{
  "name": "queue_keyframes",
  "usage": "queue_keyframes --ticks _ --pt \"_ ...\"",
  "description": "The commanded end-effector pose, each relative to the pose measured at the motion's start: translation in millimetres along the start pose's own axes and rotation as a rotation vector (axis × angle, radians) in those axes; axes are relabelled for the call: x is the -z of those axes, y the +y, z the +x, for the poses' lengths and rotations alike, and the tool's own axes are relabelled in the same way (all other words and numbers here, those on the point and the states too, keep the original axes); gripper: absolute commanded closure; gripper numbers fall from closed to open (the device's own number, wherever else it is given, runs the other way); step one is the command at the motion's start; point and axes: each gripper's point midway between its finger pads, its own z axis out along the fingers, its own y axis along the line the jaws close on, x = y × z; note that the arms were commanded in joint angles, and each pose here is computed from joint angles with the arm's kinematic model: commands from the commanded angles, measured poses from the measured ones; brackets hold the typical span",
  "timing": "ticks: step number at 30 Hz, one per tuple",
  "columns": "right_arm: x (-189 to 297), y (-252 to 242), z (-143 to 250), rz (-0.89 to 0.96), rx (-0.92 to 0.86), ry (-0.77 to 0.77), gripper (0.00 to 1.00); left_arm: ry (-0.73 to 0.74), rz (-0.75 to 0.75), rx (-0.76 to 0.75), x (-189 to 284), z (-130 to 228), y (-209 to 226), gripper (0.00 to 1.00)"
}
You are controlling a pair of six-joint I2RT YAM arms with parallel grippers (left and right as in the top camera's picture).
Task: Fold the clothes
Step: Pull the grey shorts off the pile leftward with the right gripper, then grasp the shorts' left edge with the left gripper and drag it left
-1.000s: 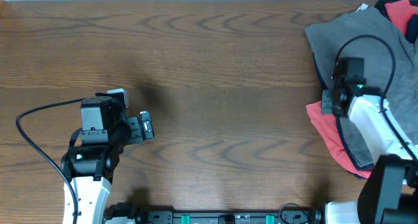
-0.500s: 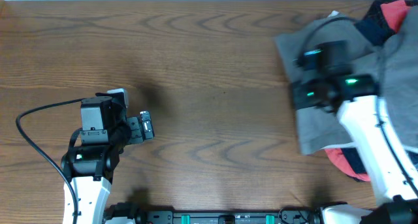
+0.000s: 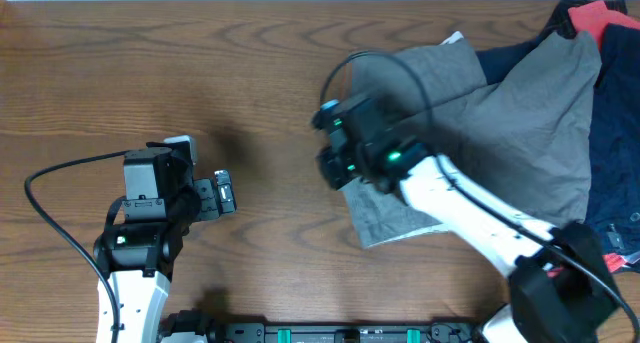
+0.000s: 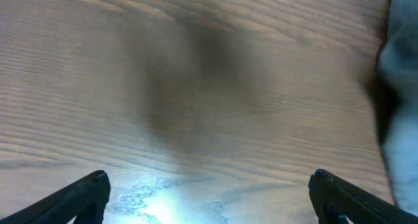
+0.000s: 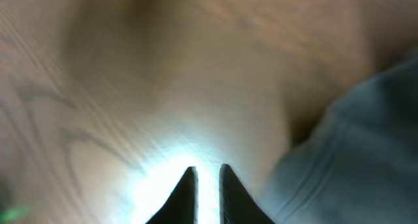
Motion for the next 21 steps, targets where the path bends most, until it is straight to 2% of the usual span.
queue_keyframes --ticks 1,4,6,8,10,14,21 --pt "7 -24 -7 0.140 -0.037 -0.032 0.64 -0.008 0.103 0.006 6 -6 -19 0.02" --pt "33 -62 -13 0.287 -0.082 -0.047 0.46 0.003 0.214 0.030 7 -6 -38 0.02" --pt "58 -88 -15 0.362 -0.130 -0.057 0.28 0.019 0.266 0.071 7 -5 -46 0.02" --pt "84 -111 -12 0.404 -0.187 -0.067 0.20 0.053 0.304 0.114 4 -1 -53 0.02" --pt "107 -133 -6 0.442 -0.247 -0.067 0.02 0.100 0.352 0.144 0 5 -61 0.02" --pt "142 -164 14 0.495 -0.355 -0.048 0.01 0.225 0.413 0.192 -13 24 -81 0.02" --pt "176 -204 50 0.585 -0.500 0.010 0.01 0.458 0.429 0.195 -44 66 -124 0.02"
